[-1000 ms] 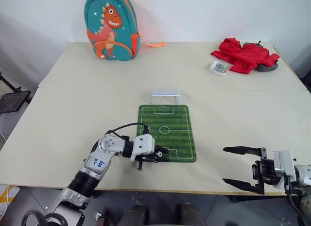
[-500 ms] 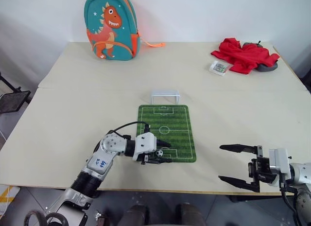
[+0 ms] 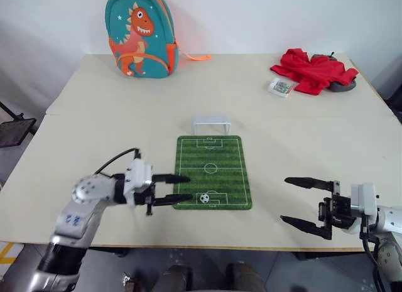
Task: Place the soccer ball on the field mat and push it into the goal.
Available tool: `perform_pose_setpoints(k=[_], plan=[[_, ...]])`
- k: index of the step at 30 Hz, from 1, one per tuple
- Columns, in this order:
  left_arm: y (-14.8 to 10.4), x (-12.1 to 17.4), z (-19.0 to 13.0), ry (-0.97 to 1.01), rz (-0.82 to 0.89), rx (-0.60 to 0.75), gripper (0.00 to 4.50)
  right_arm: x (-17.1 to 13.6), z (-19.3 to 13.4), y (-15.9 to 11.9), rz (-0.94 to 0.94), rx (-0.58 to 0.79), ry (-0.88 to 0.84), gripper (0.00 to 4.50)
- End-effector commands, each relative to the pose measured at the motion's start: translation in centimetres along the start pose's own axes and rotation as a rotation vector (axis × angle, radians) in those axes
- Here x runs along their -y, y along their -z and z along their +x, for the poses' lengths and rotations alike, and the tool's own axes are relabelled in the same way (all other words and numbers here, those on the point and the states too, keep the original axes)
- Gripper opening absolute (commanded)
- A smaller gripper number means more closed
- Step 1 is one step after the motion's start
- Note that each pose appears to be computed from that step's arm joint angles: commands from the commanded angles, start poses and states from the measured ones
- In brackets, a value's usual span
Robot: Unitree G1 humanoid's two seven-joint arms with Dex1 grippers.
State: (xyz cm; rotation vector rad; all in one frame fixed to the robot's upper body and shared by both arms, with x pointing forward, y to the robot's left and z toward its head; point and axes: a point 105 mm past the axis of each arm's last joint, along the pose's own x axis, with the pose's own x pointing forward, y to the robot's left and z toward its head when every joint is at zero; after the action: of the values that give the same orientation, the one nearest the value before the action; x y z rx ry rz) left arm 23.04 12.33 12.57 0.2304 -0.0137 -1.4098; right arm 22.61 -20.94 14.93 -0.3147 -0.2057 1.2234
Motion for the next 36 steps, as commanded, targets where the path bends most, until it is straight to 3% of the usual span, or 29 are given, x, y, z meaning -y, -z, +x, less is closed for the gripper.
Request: perform_pose_setpoints(k=[1, 3, 13, 29, 36], plan=[[0.3, 1.9, 0.6, 0.017, -0.015, 0.002, 0.58, 0.2, -0.2, -0.4, -0.049, 0.003, -0.018, 4.50], [1.4, 2.9, 1.0, 0.041, -0.019, -0.034, 0.03, 0.1, -0.2, -0.1, -0.057, -0.002, -0.030, 4.50], [2.7, 1.5, 4.5, 0.018, -0.003, -0.049, 0.03, -0.7, -0.2, 0.6, -0.054, -0.031, -0.074, 4.50], [3.0, -1.5, 6.0, -0.007, 0.024, -0.059, 0.03, -1.3, 0.1, 0.8, -0.044, -0.027, -0.042, 4.50], [1.4, -10.3, 8.1, -0.346, 0.176, -0.045, 0.03, 0.1, 1.0, 0.5, -0.068, 0.024, 0.089, 4.50]])
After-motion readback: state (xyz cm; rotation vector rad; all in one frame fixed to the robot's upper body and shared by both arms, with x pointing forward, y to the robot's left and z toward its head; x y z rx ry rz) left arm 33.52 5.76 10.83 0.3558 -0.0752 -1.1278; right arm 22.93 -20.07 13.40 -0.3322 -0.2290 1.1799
